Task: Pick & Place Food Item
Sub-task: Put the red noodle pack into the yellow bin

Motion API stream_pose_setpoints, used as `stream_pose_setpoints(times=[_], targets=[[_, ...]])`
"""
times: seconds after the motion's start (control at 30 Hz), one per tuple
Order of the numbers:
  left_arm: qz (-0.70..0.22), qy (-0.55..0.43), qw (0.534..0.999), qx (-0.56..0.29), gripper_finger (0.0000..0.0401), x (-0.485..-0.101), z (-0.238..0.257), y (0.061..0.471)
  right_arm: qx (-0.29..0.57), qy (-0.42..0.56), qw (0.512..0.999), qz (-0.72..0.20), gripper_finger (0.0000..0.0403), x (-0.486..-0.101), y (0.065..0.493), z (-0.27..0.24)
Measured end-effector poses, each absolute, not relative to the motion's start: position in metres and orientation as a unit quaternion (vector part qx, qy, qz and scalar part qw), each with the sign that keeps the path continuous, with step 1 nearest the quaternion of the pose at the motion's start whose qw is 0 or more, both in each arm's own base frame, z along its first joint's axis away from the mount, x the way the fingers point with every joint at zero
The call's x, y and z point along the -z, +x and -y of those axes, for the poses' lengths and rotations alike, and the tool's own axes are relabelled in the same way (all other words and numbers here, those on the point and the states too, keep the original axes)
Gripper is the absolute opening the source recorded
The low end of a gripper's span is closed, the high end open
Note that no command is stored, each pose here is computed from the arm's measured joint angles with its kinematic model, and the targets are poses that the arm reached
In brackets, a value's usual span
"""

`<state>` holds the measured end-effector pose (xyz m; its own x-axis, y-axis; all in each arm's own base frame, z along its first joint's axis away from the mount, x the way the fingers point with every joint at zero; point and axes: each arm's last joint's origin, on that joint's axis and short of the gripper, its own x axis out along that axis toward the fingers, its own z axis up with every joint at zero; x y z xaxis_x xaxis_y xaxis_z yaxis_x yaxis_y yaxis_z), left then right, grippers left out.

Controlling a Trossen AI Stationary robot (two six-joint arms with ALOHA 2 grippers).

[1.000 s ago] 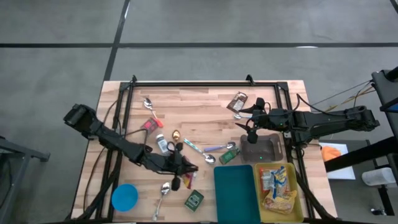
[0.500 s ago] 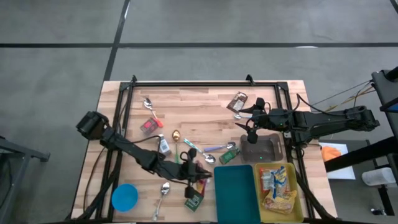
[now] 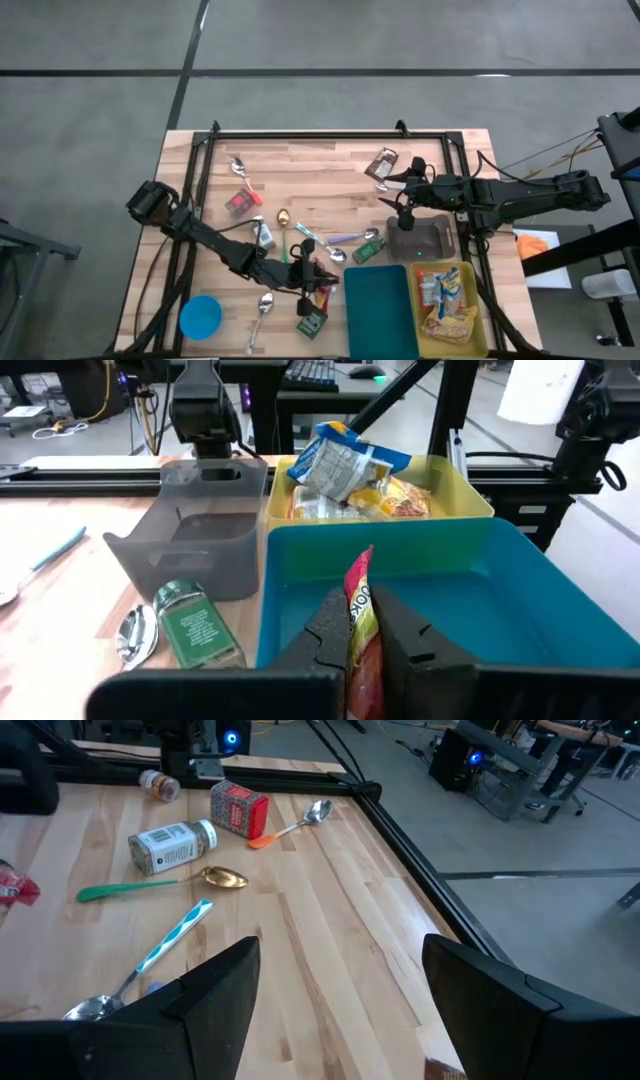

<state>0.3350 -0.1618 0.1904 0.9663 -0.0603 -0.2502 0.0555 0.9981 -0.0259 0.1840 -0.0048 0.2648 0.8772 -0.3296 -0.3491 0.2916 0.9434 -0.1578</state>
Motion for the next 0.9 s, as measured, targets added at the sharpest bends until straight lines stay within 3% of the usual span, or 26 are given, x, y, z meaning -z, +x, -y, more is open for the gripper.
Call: stream_pose_setpoints(times=[0.53, 0.9], targets=[[-0.154, -0.037, 0.987, 0.01, 0.0026, -0.137, 0.157, 0.347, 0.161, -0.05, 0.967, -0.189, 0.0279, -0.265, 0.184, 0.005], [-0.162, -0.042, 0.986, -0.001, 0.004, -0.133, 0.156, 0.347, 0.16, -0.05, 0.968, -0.189, 0.0279, -0.265, 0.184, 0.005]])
